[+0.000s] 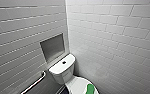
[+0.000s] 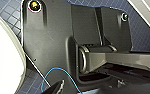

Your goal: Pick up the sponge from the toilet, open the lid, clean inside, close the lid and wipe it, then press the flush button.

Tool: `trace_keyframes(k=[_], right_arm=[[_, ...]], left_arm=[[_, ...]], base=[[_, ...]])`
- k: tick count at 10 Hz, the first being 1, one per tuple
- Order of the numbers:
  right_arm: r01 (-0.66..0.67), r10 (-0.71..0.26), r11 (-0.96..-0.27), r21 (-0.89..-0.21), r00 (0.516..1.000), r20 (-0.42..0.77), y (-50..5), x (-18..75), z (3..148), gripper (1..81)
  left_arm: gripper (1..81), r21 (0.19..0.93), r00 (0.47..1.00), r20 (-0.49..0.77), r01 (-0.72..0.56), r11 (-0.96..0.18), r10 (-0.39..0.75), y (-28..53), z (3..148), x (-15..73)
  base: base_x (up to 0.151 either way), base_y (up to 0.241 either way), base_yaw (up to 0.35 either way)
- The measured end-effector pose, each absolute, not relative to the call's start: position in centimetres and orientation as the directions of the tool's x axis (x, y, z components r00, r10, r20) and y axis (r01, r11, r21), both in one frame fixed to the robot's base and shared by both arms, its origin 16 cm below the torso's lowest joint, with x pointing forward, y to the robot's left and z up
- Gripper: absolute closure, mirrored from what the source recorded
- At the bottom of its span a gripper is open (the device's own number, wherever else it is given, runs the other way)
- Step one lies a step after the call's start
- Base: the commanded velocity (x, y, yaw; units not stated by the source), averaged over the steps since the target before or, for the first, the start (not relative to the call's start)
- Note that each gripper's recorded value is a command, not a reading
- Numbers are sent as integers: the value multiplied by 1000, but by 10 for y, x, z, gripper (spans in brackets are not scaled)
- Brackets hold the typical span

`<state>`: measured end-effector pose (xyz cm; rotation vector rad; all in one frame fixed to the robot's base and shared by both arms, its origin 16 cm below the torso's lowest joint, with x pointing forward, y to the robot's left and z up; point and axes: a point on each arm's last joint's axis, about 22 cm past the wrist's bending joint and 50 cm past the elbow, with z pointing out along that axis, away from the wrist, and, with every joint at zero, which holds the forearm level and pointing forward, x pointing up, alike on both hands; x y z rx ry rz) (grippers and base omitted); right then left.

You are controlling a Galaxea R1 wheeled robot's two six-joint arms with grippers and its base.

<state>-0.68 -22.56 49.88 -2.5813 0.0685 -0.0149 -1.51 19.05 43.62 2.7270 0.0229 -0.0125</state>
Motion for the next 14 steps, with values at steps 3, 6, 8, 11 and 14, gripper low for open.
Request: trace_keyframes(k=[3,6,8,11,14], right_arm=[[-69,-112,-861,-504,992,55,-269,38,508,10],[-128,-165,-856,-501,986,31,-276,54,504,10],[-158,-186,-857,-491,982,8,-290,72,502,10],[-161,-201,-853,-497,979,27,-294,98,500,10],[-160,-235,-852,-498,968,90,-310,153,497,10]], left_arm=[[10,403,999,29,1,-915,14,189,434,17],[10,390,1000,-4,13,-921,13,193,427,12],[10,372,999,-43,26,-928,11,196,419,7],[10,360,1000,-28,18,-933,8,200,410,27],[10,360,1000,8,4,-933,7,201,399,57]], base=[[0,0,0],[0,0,0],[0,0,0],[0,0,0],[0,0,0]])
